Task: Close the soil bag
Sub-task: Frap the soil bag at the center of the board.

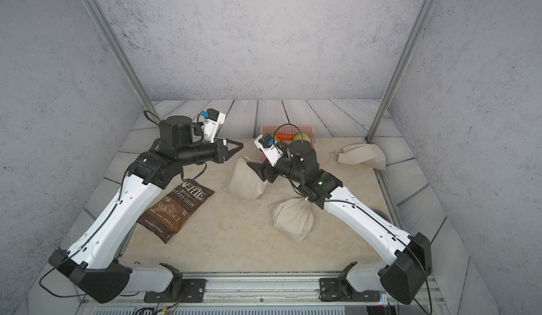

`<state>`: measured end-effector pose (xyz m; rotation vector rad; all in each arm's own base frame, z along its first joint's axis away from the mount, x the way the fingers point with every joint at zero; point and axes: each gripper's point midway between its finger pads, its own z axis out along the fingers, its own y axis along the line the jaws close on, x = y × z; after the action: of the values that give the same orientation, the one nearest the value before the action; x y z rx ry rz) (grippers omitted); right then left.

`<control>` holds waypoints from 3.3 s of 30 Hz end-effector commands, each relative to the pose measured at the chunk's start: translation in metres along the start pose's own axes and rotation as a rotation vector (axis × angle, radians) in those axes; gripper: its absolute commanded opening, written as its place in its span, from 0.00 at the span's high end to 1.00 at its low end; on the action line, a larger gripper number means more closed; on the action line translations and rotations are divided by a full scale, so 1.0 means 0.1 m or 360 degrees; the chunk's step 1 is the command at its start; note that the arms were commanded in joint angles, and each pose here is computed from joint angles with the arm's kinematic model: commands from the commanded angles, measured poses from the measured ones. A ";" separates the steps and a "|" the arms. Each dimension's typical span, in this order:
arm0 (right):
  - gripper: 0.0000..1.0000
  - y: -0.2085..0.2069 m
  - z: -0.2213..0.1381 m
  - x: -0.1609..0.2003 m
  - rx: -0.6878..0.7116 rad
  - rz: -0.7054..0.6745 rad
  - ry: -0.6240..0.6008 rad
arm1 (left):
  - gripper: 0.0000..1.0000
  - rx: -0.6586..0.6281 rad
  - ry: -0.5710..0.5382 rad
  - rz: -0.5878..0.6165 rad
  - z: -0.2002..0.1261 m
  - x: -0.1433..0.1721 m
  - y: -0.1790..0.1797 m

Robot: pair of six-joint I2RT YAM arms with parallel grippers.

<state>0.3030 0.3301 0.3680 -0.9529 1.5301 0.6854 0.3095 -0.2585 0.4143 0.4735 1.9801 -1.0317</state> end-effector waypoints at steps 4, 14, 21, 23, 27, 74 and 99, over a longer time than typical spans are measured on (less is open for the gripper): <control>0.35 0.02 0.19 -0.19 -0.0037 0.0074 -0.0081 | 1.00 0.0067 -0.0114 0.0097 -0.14 -0.20 -0.21; 0.53 0.02 0.42 -0.14 -0.0069 0.0100 -0.0030 | 1.00 0.0061 -0.0129 0.0103 -0.16 -0.23 -0.21; 0.82 -0.22 0.50 0.36 0.0142 0.0050 0.0230 | 1.00 0.0020 -0.0206 0.0160 -0.36 -0.33 -0.28; 0.84 -0.40 0.43 0.59 0.0294 -0.0022 0.0348 | 1.00 -0.0006 -0.0253 0.0178 -0.52 -0.40 -0.31; 0.85 -0.88 0.18 1.06 0.0568 -0.0057 0.0608 | 1.00 -0.0042 -0.0391 0.0183 -0.90 -0.61 -0.34; 1.00 -0.74 -0.43 1.21 0.0310 0.0289 0.0526 | 0.22 -0.0073 -0.0137 0.0339 0.36 0.90 0.58; 1.00 -0.60 -0.42 1.19 0.0223 0.0311 0.0528 | 0.51 0.0244 0.0124 0.0634 1.51 1.26 0.34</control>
<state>0.3373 0.2387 0.2518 -0.8479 1.9778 0.5345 0.3348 -0.3539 0.2330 0.9185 1.8508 -0.8946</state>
